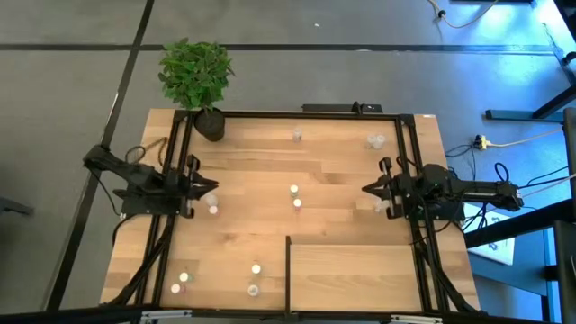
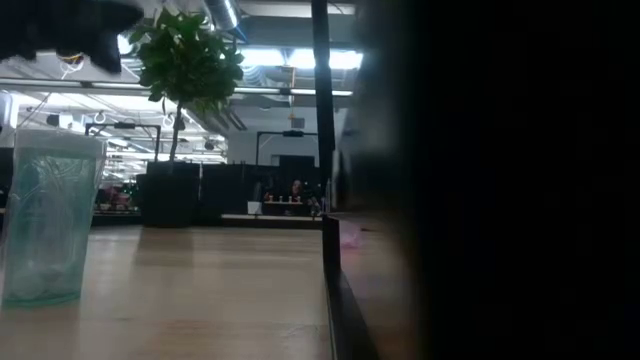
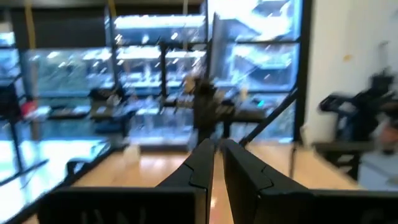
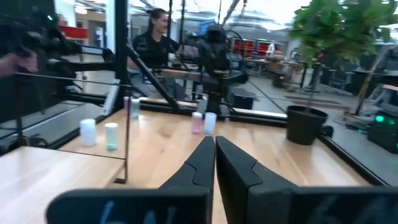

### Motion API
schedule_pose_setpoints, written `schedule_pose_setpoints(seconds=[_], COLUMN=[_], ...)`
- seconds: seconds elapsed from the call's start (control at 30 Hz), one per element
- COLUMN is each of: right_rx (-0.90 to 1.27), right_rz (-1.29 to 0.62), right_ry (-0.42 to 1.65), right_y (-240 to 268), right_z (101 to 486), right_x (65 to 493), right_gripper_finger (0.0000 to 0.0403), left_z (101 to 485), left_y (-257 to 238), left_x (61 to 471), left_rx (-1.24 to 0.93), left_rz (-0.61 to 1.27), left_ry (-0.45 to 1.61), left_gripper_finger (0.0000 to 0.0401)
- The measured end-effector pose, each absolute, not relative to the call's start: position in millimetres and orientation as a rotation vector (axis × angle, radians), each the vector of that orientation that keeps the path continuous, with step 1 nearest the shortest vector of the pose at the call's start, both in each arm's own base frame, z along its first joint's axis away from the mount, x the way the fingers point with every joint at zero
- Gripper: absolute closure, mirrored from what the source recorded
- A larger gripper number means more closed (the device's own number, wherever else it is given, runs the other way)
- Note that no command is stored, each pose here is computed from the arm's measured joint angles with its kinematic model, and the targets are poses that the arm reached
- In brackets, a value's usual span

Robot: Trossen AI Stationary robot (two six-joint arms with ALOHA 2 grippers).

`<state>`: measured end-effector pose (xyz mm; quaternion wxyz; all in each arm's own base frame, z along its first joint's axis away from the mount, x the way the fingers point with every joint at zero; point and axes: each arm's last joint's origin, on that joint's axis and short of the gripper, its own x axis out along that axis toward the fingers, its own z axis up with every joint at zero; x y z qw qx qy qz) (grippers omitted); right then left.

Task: Pick and place medicine bottles onto shelf by color
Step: Put the left white pill bottle on the shelf

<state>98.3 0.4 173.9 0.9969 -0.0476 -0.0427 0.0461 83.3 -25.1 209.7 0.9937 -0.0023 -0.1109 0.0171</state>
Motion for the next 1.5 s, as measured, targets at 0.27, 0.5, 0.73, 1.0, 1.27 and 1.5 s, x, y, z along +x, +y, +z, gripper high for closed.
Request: schedule_pose_setpoints(seconds=[0.27,0.5,0.73,1.0,1.27,1.5], right_rx=[-0.094,-0.076,-0.061,-0.039,-0.006,0.095], right_rz=[0.06,0.061,0.06,0.033,-0.07,-0.085], right_ry=[-0.084,-0.085,-0.1,-0.126,-0.077,0.129], right_y=[-1,-1,-1,-1,-4,-5], right_z=[174,174,176,179,212,235], right_x=[98,98,98,98,89,97], right_gripper_finger=[0.0385,0.0385,0.0385,0.0385,0.0385,0.0385], left_z=[268,294,320,335,320,313], left_y=[-21,-27,-38,-52,-65,-70], left_x=[70,84,114,142,168,176], left_rx=[0.105,0.162,0.226,0.12,-0.088,-0.242], left_rz=[-0.037,-0.035,0.057,0.114,0.22,0.288], left_ry=[-0.132,0.103,0.261,0.537,0.75,0.777], left_gripper_finger=[0.0371,0.0371,0.0371,0.0371,0.0371,0.0371])
